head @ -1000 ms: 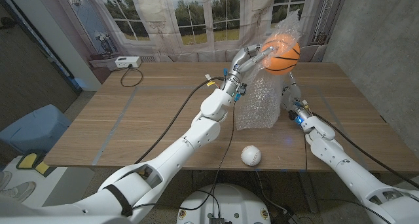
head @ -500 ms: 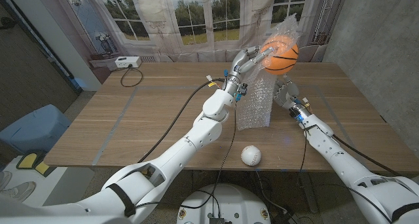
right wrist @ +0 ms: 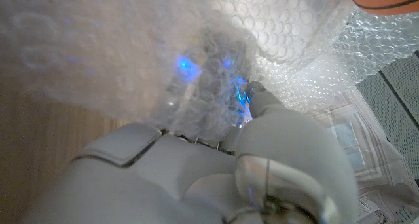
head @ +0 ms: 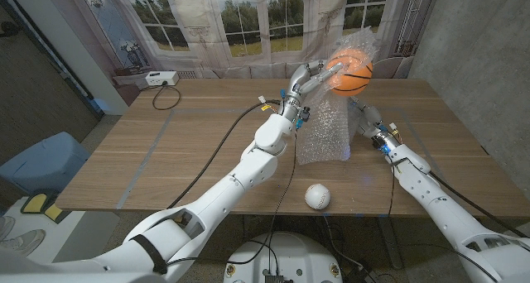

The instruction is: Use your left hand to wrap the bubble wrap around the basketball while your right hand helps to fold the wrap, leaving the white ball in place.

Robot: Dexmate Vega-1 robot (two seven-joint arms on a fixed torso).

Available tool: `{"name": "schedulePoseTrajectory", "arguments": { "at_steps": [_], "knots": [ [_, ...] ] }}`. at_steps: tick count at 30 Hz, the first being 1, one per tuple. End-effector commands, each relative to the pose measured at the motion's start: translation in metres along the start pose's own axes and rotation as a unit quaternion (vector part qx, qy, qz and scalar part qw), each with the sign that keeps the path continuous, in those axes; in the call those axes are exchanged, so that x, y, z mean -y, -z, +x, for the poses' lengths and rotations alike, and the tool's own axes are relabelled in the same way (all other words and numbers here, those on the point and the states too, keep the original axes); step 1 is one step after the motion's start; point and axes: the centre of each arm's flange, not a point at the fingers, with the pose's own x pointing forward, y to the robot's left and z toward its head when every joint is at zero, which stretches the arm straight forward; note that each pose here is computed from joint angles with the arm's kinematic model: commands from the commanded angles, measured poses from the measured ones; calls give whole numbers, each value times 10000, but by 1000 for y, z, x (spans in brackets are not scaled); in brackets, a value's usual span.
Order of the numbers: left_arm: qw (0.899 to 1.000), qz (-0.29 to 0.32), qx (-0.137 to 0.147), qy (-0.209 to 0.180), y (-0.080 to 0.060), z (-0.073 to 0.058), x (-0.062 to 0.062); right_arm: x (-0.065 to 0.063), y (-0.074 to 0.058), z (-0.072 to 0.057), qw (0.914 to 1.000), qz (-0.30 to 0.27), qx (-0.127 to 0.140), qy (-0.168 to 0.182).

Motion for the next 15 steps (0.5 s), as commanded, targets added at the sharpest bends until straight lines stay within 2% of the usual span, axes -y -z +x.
{"name": "schedulePoseTrajectory", "arguments": {
  "at_steps": [1,4,7,11,15],
  "knots": [
    [9934,1030,-418,-280,-6,-11,-14,-20,-30,1,9787,-1561,-1180,630],
    [9904,1207,-603,-293,-5,-13,-16,-30,-33,11,9675,-1888,-1602,502],
    [9870,1403,-725,-290,-6,-15,-17,-41,-33,23,9605,-2025,-1884,291],
    [9798,1766,-883,-321,-10,-17,-19,-50,-34,35,9502,-2299,-2102,126],
    [9718,2121,-902,-499,-14,-23,-22,-55,-34,43,9390,-2488,-2374,60]
  ]
}}
